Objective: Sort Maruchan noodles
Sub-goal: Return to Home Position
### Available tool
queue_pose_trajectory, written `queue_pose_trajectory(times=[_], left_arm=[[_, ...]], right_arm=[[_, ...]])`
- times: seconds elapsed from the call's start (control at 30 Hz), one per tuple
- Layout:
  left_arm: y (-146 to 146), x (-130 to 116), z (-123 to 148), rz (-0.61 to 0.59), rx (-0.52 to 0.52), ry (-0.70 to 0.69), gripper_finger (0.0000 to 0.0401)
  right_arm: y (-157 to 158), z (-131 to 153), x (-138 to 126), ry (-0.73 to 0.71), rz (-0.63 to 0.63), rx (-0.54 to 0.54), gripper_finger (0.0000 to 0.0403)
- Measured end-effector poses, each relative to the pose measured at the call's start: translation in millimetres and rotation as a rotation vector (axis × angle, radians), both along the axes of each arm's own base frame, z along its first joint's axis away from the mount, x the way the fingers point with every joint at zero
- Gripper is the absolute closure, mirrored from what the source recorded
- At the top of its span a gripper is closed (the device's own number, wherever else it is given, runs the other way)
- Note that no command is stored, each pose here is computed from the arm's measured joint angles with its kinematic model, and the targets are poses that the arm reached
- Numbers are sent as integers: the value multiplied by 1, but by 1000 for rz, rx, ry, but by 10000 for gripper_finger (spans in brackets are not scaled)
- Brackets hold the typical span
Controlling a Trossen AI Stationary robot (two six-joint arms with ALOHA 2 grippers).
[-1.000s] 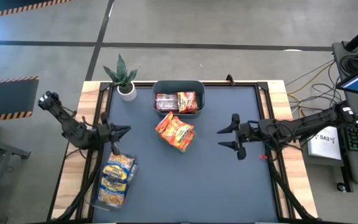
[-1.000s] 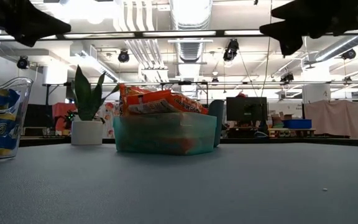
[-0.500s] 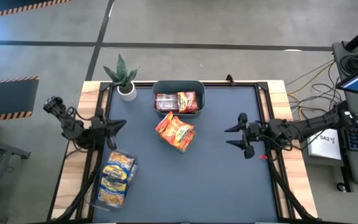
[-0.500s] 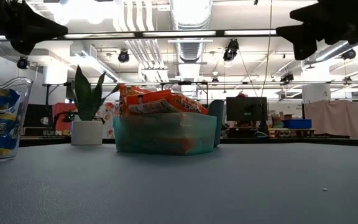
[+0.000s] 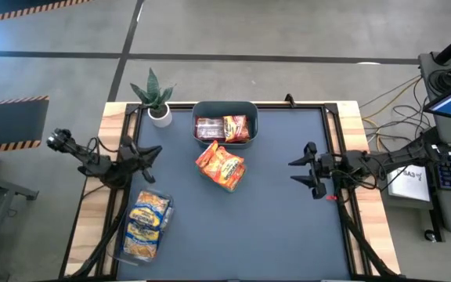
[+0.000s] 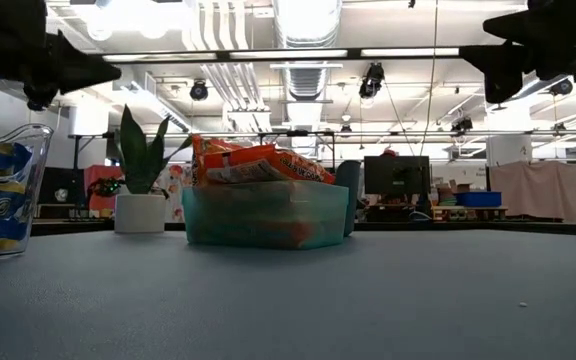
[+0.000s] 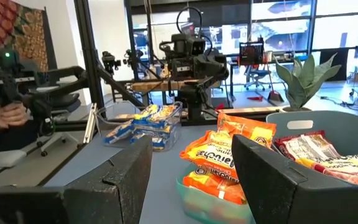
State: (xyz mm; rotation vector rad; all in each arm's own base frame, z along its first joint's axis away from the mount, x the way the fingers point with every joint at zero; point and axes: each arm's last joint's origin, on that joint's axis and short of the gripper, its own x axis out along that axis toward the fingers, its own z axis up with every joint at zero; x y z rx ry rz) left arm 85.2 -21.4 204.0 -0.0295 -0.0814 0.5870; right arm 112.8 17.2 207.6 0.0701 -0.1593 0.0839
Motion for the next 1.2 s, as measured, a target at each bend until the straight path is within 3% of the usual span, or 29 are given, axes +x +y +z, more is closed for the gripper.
queue_pose_trajectory(times=[0.17, 0.4, 0.77, 0.93, 1.03, 1.2], left_arm=[[1, 1, -12, -1, 23, 28, 392], [9, 3, -27, 91, 23, 35, 392], [14, 3, -26, 107, 50, 44, 392], [14, 3, -26, 111, 65, 60, 392], [14, 3, -24, 109, 35, 33, 392], [14, 3, -24, 107, 18, 22, 392]], right_arm=[[-1, -8, -5, -21, 0, -11, 193], [-3, -12, -15, -74, -7, -25, 193], [-3, -11, -21, -113, -1, -73, 193], [-3, -12, -21, -115, -20, -152, 193], [-5, -12, -21, -114, -89, -182, 193], [-11, -14, -21, -69, -273, -119, 193]])
